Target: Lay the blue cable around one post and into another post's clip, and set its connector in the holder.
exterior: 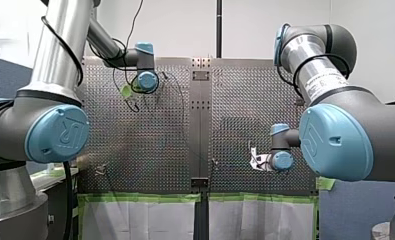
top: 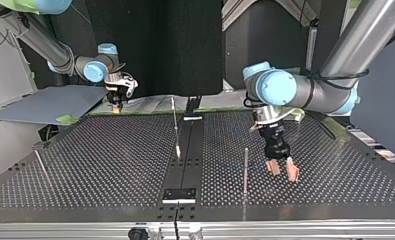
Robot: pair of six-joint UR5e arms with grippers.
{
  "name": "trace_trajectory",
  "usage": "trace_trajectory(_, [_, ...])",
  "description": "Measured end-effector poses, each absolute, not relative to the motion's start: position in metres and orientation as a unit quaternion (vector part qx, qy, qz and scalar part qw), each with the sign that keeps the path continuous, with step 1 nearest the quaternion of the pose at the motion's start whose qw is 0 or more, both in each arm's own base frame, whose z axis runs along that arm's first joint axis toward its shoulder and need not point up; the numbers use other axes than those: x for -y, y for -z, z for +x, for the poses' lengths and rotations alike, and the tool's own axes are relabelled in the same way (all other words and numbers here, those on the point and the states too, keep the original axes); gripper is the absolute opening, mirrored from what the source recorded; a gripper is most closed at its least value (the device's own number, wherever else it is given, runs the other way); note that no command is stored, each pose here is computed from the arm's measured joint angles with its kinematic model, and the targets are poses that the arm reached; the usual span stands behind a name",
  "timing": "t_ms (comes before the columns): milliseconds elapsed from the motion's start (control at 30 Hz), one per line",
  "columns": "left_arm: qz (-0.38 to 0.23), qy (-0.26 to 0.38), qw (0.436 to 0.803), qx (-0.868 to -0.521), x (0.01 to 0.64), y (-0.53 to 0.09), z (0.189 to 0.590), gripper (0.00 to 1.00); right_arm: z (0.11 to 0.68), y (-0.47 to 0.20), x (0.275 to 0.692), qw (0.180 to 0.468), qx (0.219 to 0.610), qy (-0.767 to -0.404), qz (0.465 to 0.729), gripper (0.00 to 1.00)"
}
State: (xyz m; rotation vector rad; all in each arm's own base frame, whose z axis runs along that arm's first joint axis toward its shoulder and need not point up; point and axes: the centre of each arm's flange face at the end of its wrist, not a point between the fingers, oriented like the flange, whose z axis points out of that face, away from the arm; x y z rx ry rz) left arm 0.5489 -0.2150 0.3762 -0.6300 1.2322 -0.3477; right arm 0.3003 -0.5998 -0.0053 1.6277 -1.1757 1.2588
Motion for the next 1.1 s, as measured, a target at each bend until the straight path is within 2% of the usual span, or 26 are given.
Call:
trace_trajectory(233, [-0.266,0.172,0.742,-0.591,0.229,-0.356,0.559,1.00,0.300,0.005,0.600,0.376,0.460,-0.492,0.637,0.00])
trace_trajectory(600, [-0.258,0.178,0.740,-0.594,0.233,-0.353,0.560,1.00,0.296,0.002,0.603,0.382,0.463,-0.487,0.634,0.00])
trace_trajectory(833, [-0.255,0.181,0.739,-0.596,0.235,-0.353,0.559,1.00,0.297,-0.030,0.603,0.399,0.467,-0.473,0.631,0.00])
trace_trajectory(1100, [-0.253,0.183,0.739,-0.597,0.237,-0.353,0.558,1.00,0.297,-0.074,0.598,0.397,0.479,-0.472,0.624,0.00])
